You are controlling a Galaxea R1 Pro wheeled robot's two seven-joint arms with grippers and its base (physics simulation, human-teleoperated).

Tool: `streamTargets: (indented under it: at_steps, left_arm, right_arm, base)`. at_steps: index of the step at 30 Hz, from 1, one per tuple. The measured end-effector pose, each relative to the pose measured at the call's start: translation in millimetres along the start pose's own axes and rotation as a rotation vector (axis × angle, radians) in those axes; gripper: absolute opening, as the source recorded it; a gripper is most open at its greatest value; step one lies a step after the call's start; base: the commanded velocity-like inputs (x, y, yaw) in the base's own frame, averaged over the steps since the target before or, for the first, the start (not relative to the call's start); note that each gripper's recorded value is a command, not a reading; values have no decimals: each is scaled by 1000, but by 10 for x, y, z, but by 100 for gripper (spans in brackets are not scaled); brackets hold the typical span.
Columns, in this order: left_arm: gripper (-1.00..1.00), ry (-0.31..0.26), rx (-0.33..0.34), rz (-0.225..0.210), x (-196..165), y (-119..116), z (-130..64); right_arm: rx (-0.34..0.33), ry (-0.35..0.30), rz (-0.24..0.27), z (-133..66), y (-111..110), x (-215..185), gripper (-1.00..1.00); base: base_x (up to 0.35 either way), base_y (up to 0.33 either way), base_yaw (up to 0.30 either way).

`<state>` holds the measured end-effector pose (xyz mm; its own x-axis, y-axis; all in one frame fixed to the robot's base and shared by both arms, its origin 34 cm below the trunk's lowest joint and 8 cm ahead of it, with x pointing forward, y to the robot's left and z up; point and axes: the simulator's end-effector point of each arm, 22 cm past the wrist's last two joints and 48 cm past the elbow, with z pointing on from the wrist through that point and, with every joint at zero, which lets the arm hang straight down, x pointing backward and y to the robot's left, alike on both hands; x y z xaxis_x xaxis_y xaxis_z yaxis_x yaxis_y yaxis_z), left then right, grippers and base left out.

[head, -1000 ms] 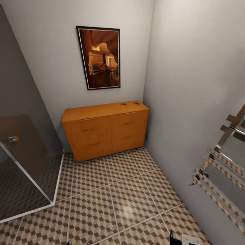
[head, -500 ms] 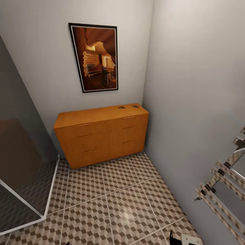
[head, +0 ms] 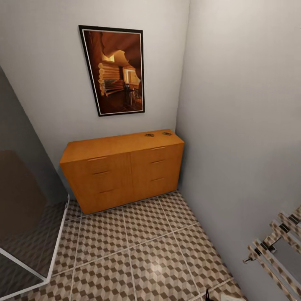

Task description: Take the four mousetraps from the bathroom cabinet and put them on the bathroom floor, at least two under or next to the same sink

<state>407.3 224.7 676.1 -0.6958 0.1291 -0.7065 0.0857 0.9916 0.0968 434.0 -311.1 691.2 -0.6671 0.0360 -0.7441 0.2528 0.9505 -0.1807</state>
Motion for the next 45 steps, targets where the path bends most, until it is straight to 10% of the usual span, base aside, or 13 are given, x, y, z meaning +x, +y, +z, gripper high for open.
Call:
streamTargets:
  at_steps: [13, 44, 45]
  left_arm:
    - [100, 43, -10, 9, 191, 66, -75]
    - [100, 54, -50, 25, 246, 345, -79]
    - [100, 54, -50, 25, 246, 345, -78]
  right_arm:
    - [-90, -2, 16, -299, 241, 285, 100]
    - [-216, -102, -4, -100, 402, -177, 100]
    - [-221, 40, -34, 45, 478, -89, 100]
  base:
    - [0, 0, 0]
    - [0, 0, 0]
    - [0, 0, 0]
